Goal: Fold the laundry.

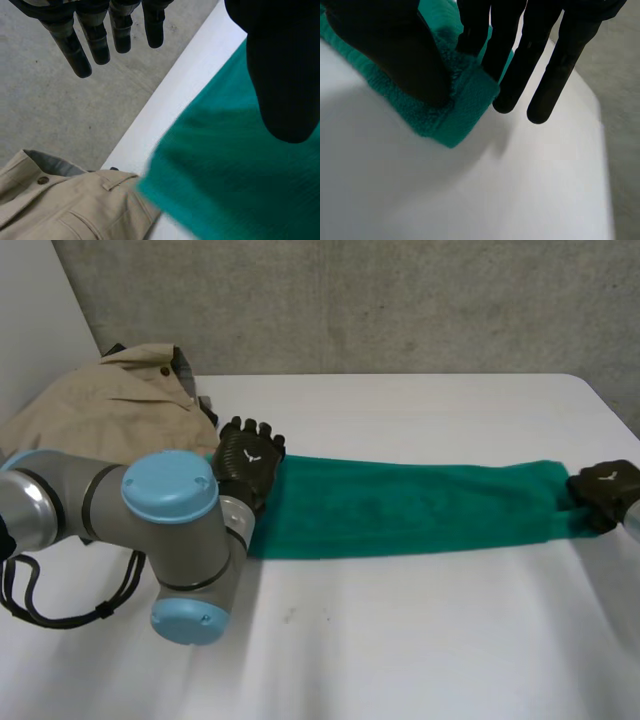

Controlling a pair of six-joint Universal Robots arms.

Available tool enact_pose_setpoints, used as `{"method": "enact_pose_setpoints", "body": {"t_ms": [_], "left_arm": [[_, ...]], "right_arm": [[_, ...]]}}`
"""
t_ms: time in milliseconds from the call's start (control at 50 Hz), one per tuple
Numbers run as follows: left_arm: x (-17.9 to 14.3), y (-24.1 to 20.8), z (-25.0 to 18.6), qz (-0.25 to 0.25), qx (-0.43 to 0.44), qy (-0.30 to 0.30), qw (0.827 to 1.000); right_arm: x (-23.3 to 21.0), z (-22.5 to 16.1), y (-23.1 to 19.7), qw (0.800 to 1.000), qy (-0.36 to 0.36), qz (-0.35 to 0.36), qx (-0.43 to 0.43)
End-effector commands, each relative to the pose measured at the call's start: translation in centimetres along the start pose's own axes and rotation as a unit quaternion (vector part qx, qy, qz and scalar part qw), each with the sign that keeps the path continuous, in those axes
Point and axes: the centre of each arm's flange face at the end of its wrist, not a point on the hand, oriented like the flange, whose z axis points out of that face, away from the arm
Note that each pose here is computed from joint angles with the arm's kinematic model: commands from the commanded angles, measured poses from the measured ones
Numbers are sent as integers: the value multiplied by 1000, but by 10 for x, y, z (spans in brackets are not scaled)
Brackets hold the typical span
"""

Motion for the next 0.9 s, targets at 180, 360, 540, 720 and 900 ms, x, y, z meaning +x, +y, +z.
{"method": "enact_pose_setpoints", "body": {"t_ms": [180,360,540,720,900], "left_arm": [[-30,-31,-23,-22,32,-24,999],[-36,-34,-36,-50,35,-25,998],[-35,-31,-43,-49,28,-20,998],[-31,-32,-42,-52,31,-17,998],[-19,-53,-39,-55,64,-6,996]], "right_arm": [[73,-5,-15,969,186,-160,-21],[-47,-43,-142,961,78,-139,228],[-206,-102,-166,904,-138,-190,356],[-249,-119,-135,887,-192,-243,343],[-152,-116,-148,946,-141,-43,290]]}}
